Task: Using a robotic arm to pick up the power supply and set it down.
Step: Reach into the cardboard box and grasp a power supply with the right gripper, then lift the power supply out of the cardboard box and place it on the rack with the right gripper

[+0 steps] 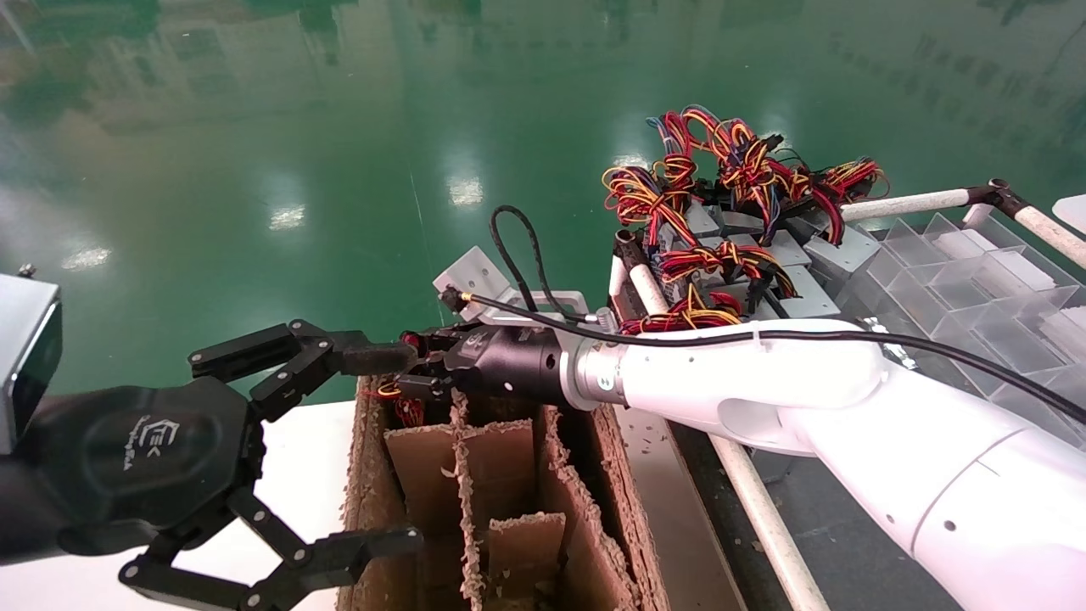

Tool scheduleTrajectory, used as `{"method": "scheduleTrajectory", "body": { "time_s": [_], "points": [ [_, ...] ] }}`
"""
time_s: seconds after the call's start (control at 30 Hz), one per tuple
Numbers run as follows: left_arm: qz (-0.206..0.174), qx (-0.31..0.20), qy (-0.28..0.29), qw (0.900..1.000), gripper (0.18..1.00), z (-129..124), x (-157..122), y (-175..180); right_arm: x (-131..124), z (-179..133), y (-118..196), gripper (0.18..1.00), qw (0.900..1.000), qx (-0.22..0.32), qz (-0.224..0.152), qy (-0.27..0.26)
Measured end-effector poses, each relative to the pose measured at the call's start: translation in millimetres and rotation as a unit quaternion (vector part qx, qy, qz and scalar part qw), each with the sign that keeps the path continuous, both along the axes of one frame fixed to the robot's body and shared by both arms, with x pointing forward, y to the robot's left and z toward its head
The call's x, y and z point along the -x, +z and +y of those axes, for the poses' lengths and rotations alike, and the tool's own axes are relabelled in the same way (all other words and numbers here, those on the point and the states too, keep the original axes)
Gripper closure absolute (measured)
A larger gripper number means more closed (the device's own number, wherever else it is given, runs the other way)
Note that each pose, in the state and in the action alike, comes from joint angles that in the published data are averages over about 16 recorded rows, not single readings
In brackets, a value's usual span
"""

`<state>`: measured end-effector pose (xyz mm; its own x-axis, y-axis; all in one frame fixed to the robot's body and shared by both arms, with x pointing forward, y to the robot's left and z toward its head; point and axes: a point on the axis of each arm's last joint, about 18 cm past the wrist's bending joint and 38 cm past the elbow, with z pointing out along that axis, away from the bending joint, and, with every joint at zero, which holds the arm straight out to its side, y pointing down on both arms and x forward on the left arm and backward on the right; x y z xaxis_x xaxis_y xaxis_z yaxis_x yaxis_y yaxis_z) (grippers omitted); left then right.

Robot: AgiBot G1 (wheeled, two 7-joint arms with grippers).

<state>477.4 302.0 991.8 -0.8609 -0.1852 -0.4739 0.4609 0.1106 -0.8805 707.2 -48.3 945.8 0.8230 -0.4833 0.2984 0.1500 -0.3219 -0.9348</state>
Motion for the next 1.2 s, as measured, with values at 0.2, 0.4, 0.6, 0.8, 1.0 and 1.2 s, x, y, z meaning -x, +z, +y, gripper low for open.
{"method": "scheduleTrajectory", "body": {
  "time_s": [0.2,0.4,0.6,0.8,1.0,1.2],
  "points": [
    [0.000,0.000,0.000,1.0000,0.183,0,0,0,1,-2,0,0.899,1.000,-0.006,0.008,0.007],
    [0.000,0.000,0.000,1.0000,0.183,0,0,0,2,-5,1,0.951,1.000,-0.015,0.017,0.016],
    [0.000,0.000,0.000,1.0000,0.183,0,0,0,4,-9,3,0.973,0.999,-0.026,0.027,0.026],
    [0.000,0.000,0.000,1.0000,0.183,0,0,0,6,-16,7,0.979,0.998,-0.042,0.037,0.038],
    [0.000,0.000,0.000,1.0000,0.183,0,0,0,8,-25,16,0.980,0.996,-0.066,0.043,0.051],
    [0.000,0.000,0.000,1.0000,0.183,0,0,0,10,-37,30,0.981,0.992,-0.095,0.045,0.065]
  ]
}}
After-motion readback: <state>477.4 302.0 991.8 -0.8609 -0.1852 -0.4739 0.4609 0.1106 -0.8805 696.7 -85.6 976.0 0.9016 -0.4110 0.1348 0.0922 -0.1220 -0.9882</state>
